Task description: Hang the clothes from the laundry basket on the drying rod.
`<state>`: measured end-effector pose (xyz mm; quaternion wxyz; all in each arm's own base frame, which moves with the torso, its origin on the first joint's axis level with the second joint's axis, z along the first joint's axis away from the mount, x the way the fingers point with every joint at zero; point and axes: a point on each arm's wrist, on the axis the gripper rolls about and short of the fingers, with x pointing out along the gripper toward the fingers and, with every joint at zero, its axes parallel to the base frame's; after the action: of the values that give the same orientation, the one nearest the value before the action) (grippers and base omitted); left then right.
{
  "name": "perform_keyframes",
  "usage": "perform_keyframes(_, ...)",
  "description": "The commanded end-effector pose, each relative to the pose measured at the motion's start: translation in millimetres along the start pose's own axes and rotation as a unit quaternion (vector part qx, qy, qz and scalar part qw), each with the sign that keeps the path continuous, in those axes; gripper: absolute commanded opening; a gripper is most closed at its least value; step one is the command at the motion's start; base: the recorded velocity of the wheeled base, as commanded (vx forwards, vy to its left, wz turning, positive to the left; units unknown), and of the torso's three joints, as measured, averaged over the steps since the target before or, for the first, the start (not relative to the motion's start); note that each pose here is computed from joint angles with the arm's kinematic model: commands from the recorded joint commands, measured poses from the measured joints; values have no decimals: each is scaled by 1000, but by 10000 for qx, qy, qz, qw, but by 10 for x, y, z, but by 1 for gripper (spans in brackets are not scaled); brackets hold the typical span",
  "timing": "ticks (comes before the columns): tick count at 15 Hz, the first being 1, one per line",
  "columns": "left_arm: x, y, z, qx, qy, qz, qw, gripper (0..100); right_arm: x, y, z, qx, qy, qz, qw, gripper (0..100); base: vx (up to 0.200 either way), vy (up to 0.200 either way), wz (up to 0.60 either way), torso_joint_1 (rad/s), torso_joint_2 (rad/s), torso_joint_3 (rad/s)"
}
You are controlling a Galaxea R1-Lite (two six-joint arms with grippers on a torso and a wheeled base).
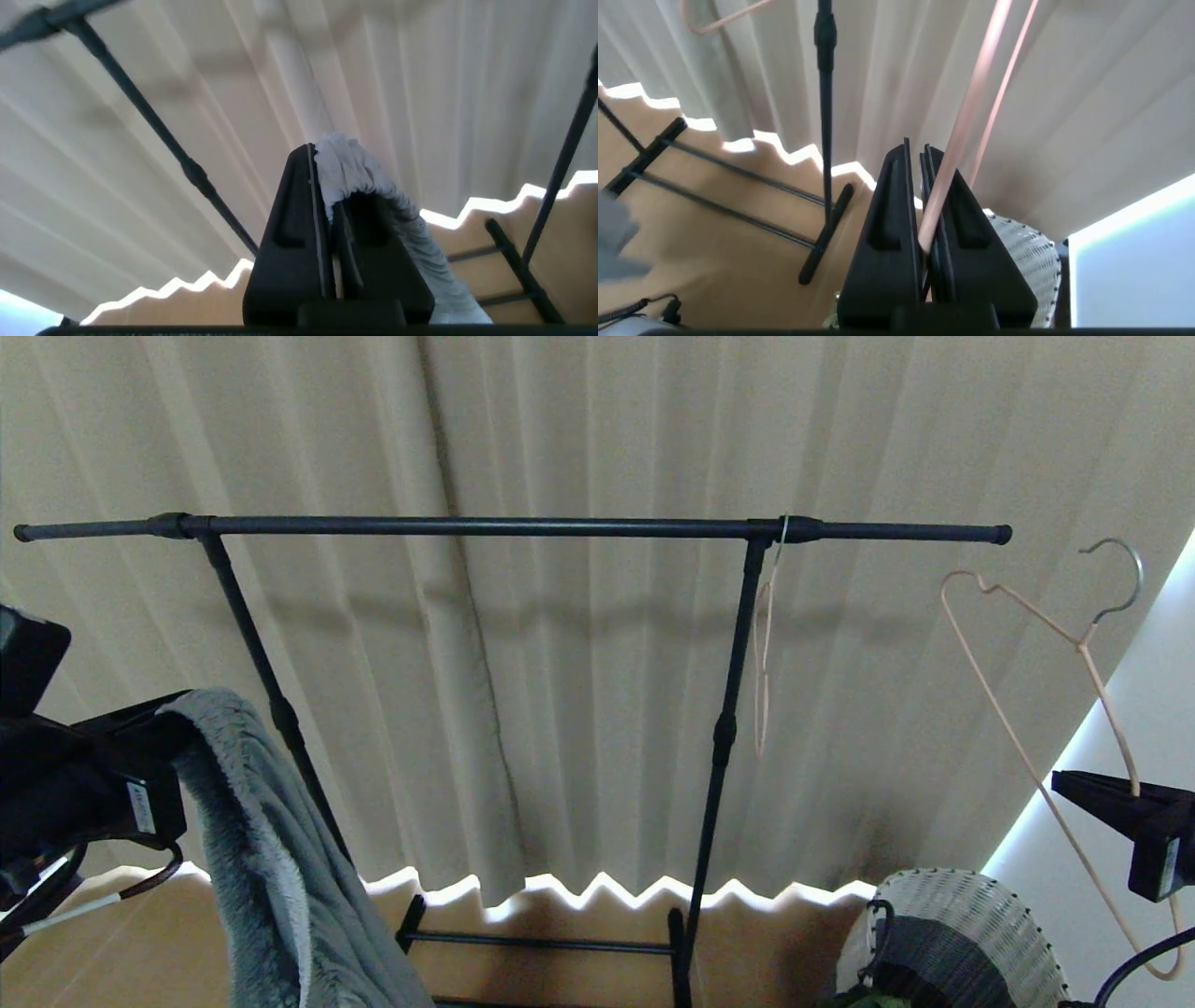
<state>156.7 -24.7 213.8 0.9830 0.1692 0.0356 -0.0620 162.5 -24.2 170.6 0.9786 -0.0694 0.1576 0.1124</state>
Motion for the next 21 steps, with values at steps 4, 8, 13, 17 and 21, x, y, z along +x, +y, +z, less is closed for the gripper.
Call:
perform_keyframes(4,9,1,5,-6,4,0,10000,0,2,3,-11,5,16,25,10000,0,0,0,0,0,0,0)
perform_keyframes(8,6,3,10,1,-3,2,10000,0,-20,12,-9,2,-12,18,10000,0,0,100,0,0,1,1)
perform_keyframes(13,6,5,16,92,-18,7,10000,0,-23,11,-1,-7,-33,13,10000,0,0,200,0,3,4,1)
perform_keyframes(17,5,2,7,101,-1,9,9999,0,-35,15,5,-19,-60,6,10000,0,0,200,0,0,1,2)
perform_keyframes(21,5,2,7,109,-3,2,9999,0,-35,15,5,-19,-60,6,10000,0,0,150,0,2,1,5)
